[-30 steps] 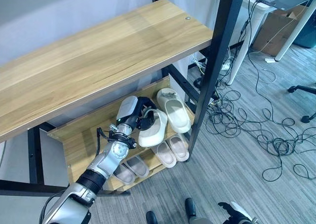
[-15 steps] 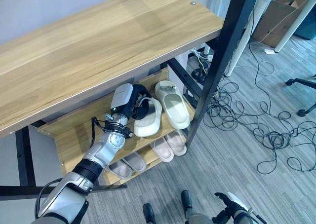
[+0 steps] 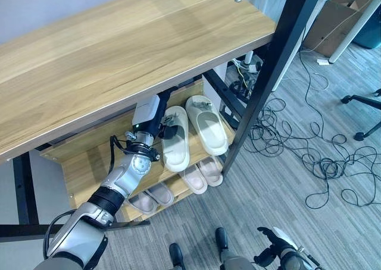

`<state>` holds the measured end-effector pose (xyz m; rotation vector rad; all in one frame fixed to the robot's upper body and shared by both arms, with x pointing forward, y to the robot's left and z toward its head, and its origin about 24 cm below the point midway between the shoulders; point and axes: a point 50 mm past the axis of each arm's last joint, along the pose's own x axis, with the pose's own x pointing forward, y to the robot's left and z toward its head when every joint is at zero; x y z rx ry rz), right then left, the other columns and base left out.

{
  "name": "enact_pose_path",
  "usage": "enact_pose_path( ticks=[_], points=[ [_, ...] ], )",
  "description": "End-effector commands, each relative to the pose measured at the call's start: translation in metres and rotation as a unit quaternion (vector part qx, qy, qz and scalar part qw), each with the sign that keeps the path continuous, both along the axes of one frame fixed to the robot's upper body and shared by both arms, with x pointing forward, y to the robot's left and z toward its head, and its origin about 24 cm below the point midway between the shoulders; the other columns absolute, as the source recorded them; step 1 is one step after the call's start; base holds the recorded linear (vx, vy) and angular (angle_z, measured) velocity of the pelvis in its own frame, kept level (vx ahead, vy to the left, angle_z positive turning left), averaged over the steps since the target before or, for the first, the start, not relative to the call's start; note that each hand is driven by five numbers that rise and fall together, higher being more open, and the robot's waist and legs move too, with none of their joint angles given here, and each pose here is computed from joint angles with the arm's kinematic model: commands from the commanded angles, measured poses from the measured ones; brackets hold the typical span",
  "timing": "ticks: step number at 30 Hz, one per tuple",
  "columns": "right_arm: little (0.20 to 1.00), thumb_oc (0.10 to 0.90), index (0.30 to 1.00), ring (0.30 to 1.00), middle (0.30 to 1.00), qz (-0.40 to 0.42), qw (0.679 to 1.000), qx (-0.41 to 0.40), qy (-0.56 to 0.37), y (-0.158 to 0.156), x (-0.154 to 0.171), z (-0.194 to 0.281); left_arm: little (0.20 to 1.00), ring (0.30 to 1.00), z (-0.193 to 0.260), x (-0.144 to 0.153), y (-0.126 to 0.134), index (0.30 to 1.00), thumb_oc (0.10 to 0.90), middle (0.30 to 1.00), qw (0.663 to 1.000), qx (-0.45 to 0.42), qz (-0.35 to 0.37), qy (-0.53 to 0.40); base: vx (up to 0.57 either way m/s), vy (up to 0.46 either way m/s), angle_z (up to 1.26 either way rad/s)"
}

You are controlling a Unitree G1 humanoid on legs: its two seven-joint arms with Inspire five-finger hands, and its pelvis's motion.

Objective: Arrange the slippers neatly on the shoe rack.

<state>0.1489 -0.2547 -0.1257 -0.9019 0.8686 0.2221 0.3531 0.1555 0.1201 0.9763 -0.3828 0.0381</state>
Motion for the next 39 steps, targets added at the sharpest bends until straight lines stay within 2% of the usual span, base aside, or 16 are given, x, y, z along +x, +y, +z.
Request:
enact_pose_path(
  ticks=[1,17,22,31,37,39],
  points=[
    [0.9,0.8,0.9,0.9,0.9,-0.002,1.0,0.0,-0.01,0.0,-0.014,-0.002,0.9,0.9,0.044,0.007,-0.01,0.9,0.8,0.9,0.994,-0.035,-0.017,-0.101,0.0,0.0,0.0],
    [0.9,0.8,0.9,0.9,0.9,-0.011,1.0,0.003,0.001,0.004,-0.02,-0.006,0.9,0.9,0.015,-0.023,-0.01,0.9,0.8,0.9,0.992,-0.1,-0.062,-0.049,0.0,-0.005,0.03],
    [0.9,0.8,0.9,0.9,0.9,-0.018,1.0,0.002,0.002,0.004,-0.023,-0.008,0.9,0.9,-0.003,-0.039,0.001,0.9,0.8,0.9,0.989,-0.139,-0.05,-0.028,-0.02,-0.004,0.04],
    [0.9,0.8,0.9,0.9,0.9,-0.024,1.0,0.01,-0.004,0.011,-0.027,-0.01,0.9,0.9,-0.012,-0.07,0.019,0.9,0.8,0.9,0.979,-0.194,-0.026,-0.049,0.0,-0.004,0.05],
    [0.9,0.8,0.9,0.9,0.9,-0.018,1.0,0.011,-0.008,0.015,-0.024,-0.01,0.9,0.9,-0.029,-0.076,0.015,0.9,0.8,0.9,0.977,-0.21,-0.036,-0.001,0.0,-0.001,0.02],
    [0.9,0.8,0.9,0.9,0.9,-0.015,1.0,0.011,-0.01,0.016,-0.022,-0.01,0.9,0.9,-0.042,-0.075,0.008,0.9,0.8,0.9,0.968,-0.243,-0.047,0.041,0.03,-0.008,0.13]
  ],
)
